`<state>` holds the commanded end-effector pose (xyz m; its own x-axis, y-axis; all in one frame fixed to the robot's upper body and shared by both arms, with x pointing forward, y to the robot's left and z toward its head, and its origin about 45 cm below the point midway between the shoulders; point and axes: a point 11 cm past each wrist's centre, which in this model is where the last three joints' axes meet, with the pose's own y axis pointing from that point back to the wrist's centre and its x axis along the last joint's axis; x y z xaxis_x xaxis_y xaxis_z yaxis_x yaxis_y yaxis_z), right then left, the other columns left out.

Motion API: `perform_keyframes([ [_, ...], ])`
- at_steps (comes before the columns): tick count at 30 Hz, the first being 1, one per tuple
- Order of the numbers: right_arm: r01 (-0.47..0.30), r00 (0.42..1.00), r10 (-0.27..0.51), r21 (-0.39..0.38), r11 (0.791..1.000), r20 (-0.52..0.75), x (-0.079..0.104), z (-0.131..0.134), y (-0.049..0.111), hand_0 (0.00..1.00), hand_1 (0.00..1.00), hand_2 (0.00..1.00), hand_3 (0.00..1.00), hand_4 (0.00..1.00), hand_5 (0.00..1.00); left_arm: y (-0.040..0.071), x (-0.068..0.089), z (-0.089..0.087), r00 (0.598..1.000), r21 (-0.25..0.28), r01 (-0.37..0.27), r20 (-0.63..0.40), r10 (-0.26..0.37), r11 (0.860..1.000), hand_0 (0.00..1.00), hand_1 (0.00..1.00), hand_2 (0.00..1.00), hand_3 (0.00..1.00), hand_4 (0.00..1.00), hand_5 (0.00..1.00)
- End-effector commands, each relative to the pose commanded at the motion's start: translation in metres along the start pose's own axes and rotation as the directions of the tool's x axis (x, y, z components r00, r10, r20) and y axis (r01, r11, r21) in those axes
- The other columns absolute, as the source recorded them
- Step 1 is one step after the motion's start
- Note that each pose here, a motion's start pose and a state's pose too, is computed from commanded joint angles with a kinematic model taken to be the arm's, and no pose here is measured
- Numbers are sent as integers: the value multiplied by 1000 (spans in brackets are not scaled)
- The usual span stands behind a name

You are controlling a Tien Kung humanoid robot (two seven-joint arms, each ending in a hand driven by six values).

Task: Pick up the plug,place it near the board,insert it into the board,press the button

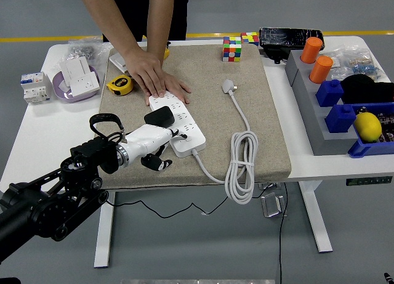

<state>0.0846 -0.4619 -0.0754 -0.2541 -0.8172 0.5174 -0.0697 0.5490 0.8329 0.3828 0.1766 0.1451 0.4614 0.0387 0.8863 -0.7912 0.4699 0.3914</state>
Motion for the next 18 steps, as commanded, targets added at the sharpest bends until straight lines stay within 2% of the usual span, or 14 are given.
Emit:
perform_keyframes([
  [18,0,1000,0,-1,1000,1,0,0,0,958,846,784,794,998,998,-2,-4,4,1000,-9,12,8,-12,1000,144,25,133,869,685,2],
])
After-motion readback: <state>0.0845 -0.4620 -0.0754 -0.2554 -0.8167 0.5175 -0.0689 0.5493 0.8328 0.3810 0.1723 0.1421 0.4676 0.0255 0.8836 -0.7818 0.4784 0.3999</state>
